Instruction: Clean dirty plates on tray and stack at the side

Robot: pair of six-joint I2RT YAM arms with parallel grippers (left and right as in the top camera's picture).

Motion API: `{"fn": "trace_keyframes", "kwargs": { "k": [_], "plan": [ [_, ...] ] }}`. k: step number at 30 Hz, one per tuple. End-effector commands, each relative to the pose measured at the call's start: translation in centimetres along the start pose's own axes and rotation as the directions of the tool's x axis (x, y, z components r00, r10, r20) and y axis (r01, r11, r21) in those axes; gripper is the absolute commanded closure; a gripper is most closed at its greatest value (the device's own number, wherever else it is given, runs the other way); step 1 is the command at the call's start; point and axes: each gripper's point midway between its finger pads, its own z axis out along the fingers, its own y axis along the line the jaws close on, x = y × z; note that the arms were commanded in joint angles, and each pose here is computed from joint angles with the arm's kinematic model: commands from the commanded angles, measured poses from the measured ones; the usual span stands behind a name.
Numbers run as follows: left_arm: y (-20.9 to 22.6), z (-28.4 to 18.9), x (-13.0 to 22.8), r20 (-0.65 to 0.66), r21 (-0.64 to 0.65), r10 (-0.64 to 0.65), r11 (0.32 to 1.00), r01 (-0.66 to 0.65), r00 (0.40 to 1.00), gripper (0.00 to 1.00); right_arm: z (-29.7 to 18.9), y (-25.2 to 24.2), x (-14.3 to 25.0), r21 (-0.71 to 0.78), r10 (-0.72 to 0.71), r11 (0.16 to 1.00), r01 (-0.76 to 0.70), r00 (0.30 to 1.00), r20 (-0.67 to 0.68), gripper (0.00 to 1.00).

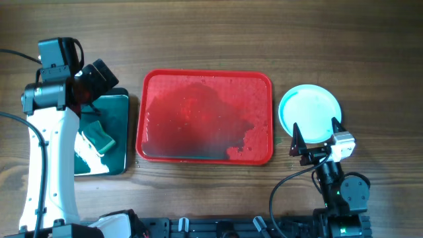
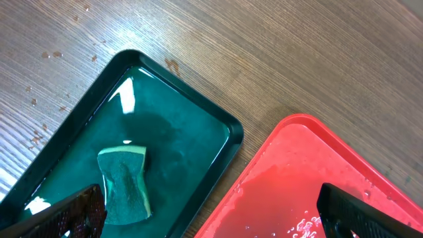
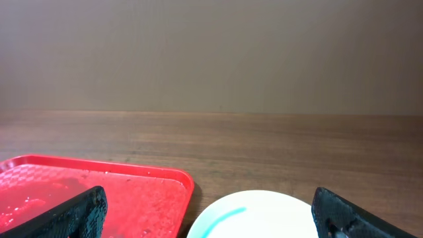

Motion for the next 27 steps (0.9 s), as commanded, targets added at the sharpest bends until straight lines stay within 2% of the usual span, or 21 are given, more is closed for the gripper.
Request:
{"fn": "trace_keyframes", "kwargs": {
  "k": [1, 7, 9, 12, 14, 16, 18, 19, 24, 27],
  "plan": [
    [-0.3, -0.2, -0.2, 0.006, 0.010, 0.006, 1.000, -0.006, 1.000, 0.00, 0.0, -0.2, -0.1, 0.013, 0.010, 1.000, -0.010, 1.000, 0.006, 0.00],
    [-0.3, -0.2, -0.2, 0.007, 0.009, 0.006, 1.000, -0.006, 1.000, 0.00, 0.0, -0.2, -0.1, 0.013, 0.010, 1.000, -0.010, 1.000, 0.006, 0.00],
    [1.3, -0.6, -1.0, 0.060, -0.078, 0.006, 0.997, -0.001, 0.998, 0.00, 0.0, -0.2, -0.1, 0.013, 0.010, 1.000, -0.010, 1.000, 0.006, 0.00],
    [1.1, -2.9, -1.2, 0.106, -0.043, 0.004, 0.999, 0.000, 0.994, 0.00, 0.0, -0.2, -0.1, 0.013, 0.010, 1.000, -0.010, 1.000, 0.006, 0.00],
    [-0.7, -6.1, -1.4, 0.253, 0.102, 0.026, 0.993, -0.053, 0.967, 0.00, 0.0, -0.2, -0.1, 0.013, 0.010, 1.000, -0.010, 1.000, 0.006, 0.00],
    [-2.8, -8.4, 0.5, 0.390, 0.252, 0.149, 0.932, -0.261, 0.908, 0.00, 0.0, -0.2, -0.1, 0.013, 0.010, 1.000, -0.010, 1.000, 0.006, 0.00],
    [-4.2, -10.3, 3.8, 0.556, 0.324, 0.253, 0.811, -0.487, 0.791, 0.00, 0.0, -0.2, -0.1, 0.013, 0.010, 1.000, -0.010, 1.000, 0.006, 0.00],
    [-3.8, -10.6, 5.6, 0.650, 0.325, 0.225, 0.781, -0.533, 0.726, 0.00, 0.0, -0.2, -0.1, 0.013, 0.010, 1.000, -0.010, 1.000, 0.006, 0.00],
    [-1.9, -8.2, 9.9, 0.814, 0.296, 0.121, 0.755, -0.585, 0.568, 0.00, 0.0, -0.2, -0.1, 0.013, 0.010, 1.000, -0.010, 1.000, 0.006, 0.00],
    [-1.2, -6.0, 11.6, 0.841, 0.289, 0.094, 0.754, -0.590, 0.533, 0.00, 0.0, -0.2, -0.1, 0.013, 0.010, 1.000, -0.010, 1.000, 0.006, 0.00]
  ]
}}
